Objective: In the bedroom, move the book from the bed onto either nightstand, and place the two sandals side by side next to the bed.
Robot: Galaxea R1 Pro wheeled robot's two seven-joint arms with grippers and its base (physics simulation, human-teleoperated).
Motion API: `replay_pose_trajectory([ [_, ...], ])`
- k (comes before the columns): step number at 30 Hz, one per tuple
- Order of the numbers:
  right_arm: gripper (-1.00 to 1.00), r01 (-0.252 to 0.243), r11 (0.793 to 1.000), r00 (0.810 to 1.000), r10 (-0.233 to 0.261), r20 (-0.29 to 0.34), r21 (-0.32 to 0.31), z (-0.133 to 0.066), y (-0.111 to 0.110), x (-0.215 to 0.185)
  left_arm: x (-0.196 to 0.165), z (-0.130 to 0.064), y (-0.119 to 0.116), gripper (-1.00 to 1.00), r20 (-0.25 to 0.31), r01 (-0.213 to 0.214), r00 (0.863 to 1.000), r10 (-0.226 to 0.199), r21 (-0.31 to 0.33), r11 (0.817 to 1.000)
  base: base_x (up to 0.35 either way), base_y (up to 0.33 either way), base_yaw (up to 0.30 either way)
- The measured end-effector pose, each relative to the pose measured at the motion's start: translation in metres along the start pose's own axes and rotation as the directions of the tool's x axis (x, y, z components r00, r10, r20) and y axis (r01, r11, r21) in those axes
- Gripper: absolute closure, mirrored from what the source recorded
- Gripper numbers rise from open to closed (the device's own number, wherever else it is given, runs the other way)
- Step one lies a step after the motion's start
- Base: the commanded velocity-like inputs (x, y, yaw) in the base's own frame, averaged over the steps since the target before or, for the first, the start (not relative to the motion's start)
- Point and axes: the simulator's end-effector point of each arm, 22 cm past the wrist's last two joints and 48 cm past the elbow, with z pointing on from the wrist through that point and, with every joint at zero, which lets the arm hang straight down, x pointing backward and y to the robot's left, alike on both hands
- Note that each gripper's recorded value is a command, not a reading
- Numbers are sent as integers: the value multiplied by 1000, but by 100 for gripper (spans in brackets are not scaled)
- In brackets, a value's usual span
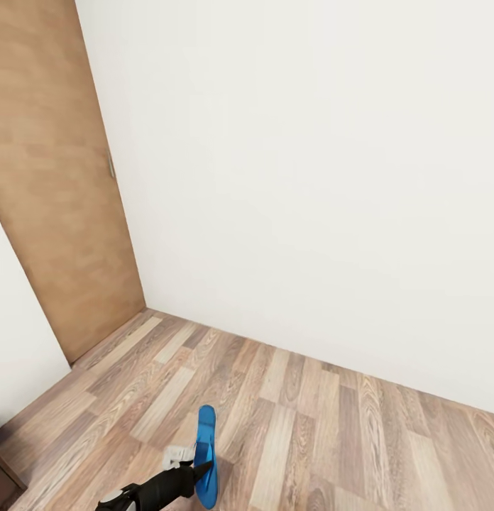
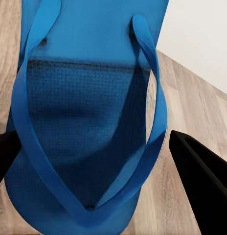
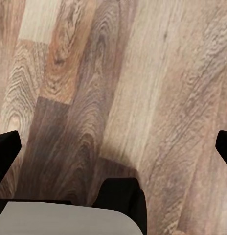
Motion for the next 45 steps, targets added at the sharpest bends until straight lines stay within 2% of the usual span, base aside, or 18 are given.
replay_pose_trajectory([
  [45, -100, 2, 1000, 1000, -2, -1, 0, 0, 0, 0, 0, 1, -1, 100, -1, 1, 1000, -1, 1, 1000, 0, 0, 293],
])
